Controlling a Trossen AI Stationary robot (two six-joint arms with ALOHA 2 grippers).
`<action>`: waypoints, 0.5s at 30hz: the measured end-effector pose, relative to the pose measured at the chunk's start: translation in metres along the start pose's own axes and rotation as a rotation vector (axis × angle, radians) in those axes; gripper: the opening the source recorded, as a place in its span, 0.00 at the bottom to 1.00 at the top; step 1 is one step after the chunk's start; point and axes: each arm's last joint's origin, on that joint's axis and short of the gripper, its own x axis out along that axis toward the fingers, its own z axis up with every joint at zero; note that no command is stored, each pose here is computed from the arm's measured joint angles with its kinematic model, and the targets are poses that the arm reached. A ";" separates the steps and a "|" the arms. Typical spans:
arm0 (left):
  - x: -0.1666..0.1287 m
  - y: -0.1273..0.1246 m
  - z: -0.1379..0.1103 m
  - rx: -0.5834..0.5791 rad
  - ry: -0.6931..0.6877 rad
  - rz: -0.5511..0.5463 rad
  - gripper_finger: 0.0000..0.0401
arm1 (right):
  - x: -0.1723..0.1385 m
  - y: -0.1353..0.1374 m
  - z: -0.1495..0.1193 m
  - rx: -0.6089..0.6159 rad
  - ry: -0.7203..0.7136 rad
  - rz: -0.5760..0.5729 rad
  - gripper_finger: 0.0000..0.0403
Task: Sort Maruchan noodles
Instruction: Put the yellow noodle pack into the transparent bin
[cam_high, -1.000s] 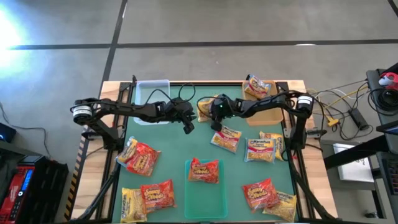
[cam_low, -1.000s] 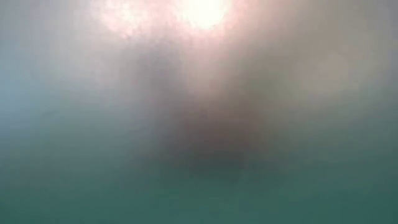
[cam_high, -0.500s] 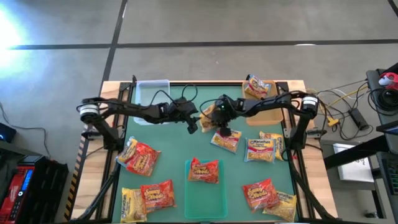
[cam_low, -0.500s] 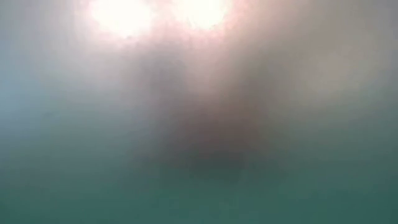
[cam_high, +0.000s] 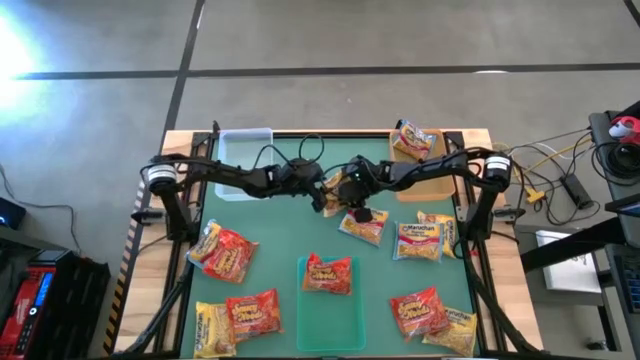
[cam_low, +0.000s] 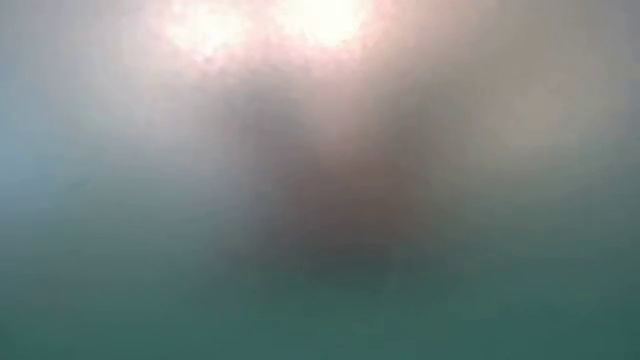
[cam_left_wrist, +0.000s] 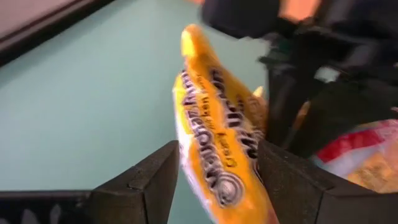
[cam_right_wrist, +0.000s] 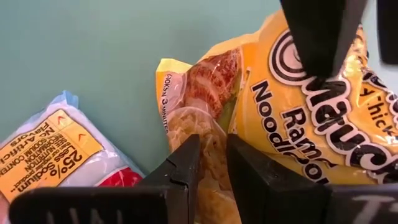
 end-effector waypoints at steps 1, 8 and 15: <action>0.002 0.001 0.000 -0.010 0.001 0.003 0.50 | 0.000 0.000 0.000 -0.010 -0.001 0.000 0.17; 0.014 0.004 -0.005 -0.068 0.042 -0.040 0.50 | 0.001 0.003 0.003 -0.069 0.001 -0.018 0.17; 0.019 0.004 -0.010 -0.133 0.087 -0.104 0.50 | 0.002 0.002 0.005 -0.105 0.007 -0.067 0.17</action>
